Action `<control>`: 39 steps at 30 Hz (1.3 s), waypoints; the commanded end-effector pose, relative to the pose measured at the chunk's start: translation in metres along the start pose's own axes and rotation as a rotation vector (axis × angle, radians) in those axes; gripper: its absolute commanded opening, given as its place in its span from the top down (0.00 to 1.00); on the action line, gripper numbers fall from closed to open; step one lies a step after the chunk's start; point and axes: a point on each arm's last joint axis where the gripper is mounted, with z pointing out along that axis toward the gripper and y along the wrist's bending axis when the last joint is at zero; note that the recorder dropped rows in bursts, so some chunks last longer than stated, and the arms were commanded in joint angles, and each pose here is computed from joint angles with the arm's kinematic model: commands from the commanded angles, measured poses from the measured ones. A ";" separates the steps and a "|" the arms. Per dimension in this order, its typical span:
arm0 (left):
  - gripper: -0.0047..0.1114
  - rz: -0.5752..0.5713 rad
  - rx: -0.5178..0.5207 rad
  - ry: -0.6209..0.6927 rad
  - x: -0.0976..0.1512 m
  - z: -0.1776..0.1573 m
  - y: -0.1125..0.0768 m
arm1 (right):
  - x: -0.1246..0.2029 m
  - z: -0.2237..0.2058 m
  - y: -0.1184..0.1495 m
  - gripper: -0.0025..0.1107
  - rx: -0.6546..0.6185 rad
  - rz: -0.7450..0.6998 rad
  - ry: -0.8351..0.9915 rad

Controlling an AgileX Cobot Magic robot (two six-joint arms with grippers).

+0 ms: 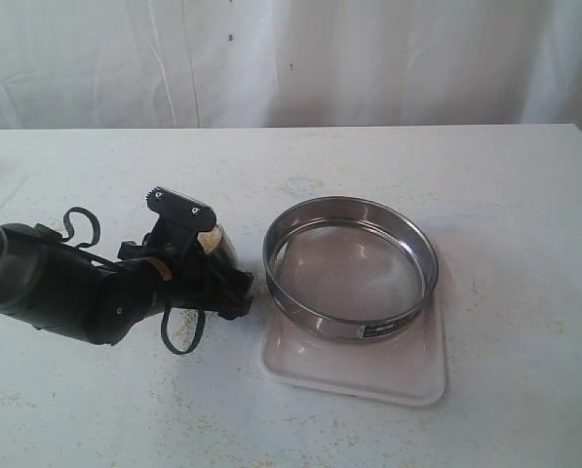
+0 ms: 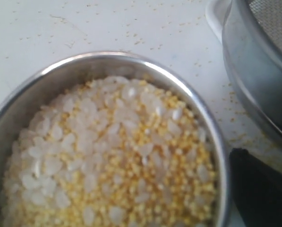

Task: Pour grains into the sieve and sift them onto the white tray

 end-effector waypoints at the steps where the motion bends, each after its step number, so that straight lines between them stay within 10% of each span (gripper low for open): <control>1: 0.14 -0.005 0.004 0.012 -0.001 -0.004 -0.002 | 0.001 0.000 0.000 0.98 0.004 0.000 -0.006; 39: 0.14 -0.088 -0.090 -0.176 -0.009 -0.005 0.007 | 0.001 0.000 0.000 0.98 0.004 0.000 -0.006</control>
